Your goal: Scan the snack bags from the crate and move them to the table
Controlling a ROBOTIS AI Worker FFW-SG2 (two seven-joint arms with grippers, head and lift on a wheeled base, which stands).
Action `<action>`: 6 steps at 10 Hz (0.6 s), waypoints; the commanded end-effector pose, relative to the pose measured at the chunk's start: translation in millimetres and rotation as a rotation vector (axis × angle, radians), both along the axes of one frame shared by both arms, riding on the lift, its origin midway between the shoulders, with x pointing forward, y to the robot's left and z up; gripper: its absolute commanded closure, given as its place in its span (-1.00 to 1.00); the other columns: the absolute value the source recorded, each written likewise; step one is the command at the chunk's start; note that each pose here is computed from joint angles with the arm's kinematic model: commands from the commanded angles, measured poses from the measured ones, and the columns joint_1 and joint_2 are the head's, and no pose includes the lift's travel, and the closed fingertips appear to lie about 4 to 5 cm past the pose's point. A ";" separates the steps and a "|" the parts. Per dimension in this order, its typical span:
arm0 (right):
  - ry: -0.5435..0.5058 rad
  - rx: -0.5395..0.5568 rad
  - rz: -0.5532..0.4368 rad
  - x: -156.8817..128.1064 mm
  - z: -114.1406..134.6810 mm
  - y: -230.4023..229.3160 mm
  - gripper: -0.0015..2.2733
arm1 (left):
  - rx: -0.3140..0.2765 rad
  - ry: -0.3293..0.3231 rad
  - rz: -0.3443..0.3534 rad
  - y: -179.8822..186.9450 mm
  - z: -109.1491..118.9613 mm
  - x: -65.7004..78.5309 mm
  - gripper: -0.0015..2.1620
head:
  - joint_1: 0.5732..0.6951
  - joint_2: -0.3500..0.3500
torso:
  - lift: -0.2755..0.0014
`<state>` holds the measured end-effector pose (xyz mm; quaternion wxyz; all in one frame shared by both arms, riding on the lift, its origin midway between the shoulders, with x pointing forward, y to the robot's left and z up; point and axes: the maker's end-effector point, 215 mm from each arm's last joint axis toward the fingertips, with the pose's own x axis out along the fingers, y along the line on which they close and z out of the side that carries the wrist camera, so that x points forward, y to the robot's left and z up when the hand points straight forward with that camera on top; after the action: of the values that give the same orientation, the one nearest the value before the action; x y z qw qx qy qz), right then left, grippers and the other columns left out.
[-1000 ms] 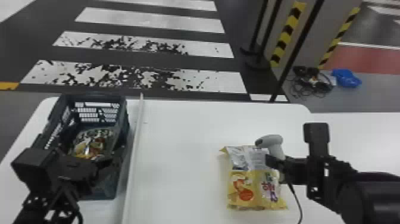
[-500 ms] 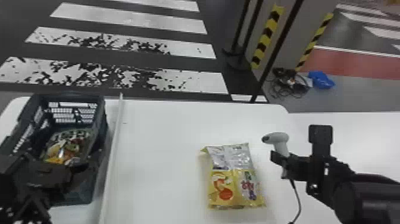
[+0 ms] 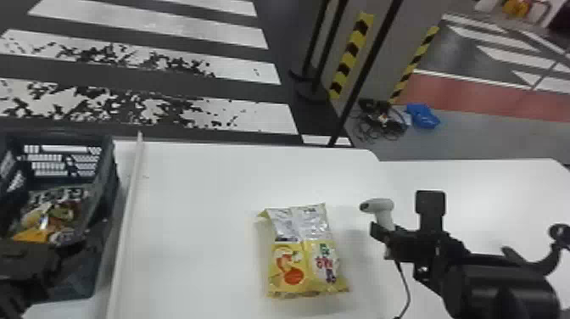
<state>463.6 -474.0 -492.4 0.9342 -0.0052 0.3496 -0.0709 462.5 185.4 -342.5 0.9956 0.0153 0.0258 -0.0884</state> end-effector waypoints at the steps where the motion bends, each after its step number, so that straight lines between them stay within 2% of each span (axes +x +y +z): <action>1: 0.002 0.000 -0.001 -1.6 -11.0 -3.2 0.97 | 0.004 -0.002 -0.002 0.5 0.8 0.0 -0.96 | 1.00 -0.95 | 0.30; 6: 0.006 0.020 0.029 -12.1 -39.5 7.6 0.97 | 0.001 -0.004 -0.004 -0.3 2.1 -1.9 -0.96 | 1.00 -0.96 | 0.30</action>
<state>451.7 -467.7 -530.3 0.9340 -0.0009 0.3530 -0.0546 460.9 185.1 -339.6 0.9955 0.0159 0.0227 -0.0904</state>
